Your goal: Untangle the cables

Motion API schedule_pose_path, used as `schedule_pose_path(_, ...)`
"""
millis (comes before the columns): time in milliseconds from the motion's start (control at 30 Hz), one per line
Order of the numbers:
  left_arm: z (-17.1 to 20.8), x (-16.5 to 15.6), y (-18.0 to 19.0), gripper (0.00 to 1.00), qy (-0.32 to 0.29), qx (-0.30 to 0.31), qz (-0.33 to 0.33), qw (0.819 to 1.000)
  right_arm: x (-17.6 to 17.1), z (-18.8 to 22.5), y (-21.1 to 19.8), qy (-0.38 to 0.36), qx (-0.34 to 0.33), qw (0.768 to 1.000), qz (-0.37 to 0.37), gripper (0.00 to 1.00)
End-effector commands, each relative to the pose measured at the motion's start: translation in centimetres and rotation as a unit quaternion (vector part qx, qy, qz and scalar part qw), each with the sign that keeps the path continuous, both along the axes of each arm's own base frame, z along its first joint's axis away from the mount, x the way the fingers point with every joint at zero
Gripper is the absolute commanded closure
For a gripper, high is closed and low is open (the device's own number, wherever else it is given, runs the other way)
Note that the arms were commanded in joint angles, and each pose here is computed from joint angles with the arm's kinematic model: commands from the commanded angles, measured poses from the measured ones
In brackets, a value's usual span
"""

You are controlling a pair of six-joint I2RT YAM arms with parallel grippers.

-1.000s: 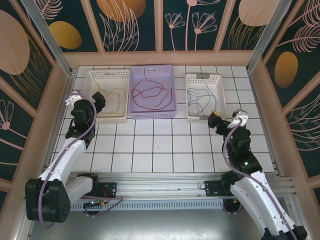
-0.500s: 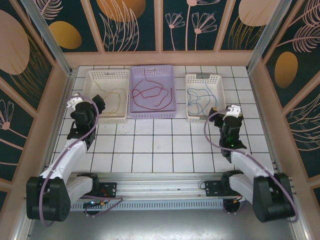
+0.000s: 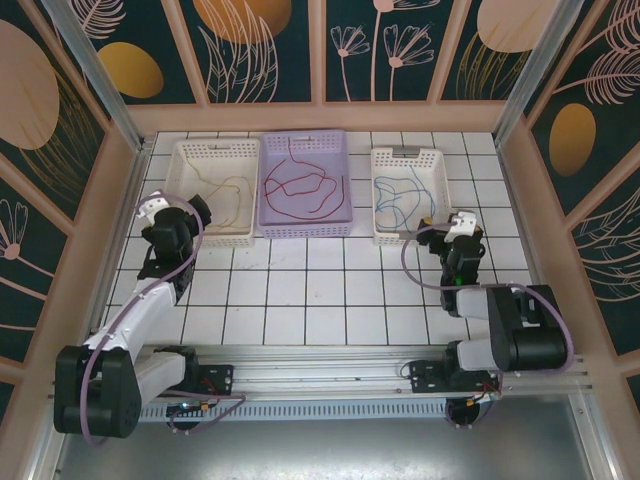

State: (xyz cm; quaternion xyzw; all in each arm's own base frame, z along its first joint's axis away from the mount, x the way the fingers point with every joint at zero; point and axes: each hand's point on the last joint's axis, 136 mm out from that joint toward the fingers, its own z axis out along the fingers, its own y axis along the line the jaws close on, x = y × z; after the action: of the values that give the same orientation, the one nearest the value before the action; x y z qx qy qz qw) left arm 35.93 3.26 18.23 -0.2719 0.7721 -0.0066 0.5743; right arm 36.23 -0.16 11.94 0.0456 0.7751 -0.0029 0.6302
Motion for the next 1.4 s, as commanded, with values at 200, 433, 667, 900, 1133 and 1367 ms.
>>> schedule_pose_path(200,-1.0,0.1,-0.2,0.02,0.004,0.028,-0.013,1.000,0.8,0.6,-1.3,-0.049,0.014,0.999,-0.018,0.01)
schedule_pose_path(433,-3.2,0.0,-0.4,0.01,0.028,0.051,-0.028,0.998,1.1,0.4,-1.9,-0.041,0.028,0.999,-0.023,0.01)
schedule_pose_path(667,-2.5,-0.1,-0.3,0.02,0.002,0.061,-0.029,0.998,1.1,0.3,-1.8,-0.040,0.028,0.999,-0.022,0.01)
schedule_pose_path(900,-2.0,-1.2,1.0,0.02,-0.042,0.132,-0.005,0.990,1.1,0.4,-1.9,-0.041,0.028,0.999,-0.023,0.01)
schedule_pose_path(1133,-3.4,-0.1,0.2,0.01,-0.053,0.165,-0.035,0.984,1.1,0.4,-1.9,-0.041,0.028,0.999,-0.022,0.01)
schedule_pose_path(1367,-3.3,1.3,-0.3,0.01,-0.064,0.191,-0.052,0.978,1.1,0.3,-1.8,-0.040,0.032,0.999,-0.015,0.01)
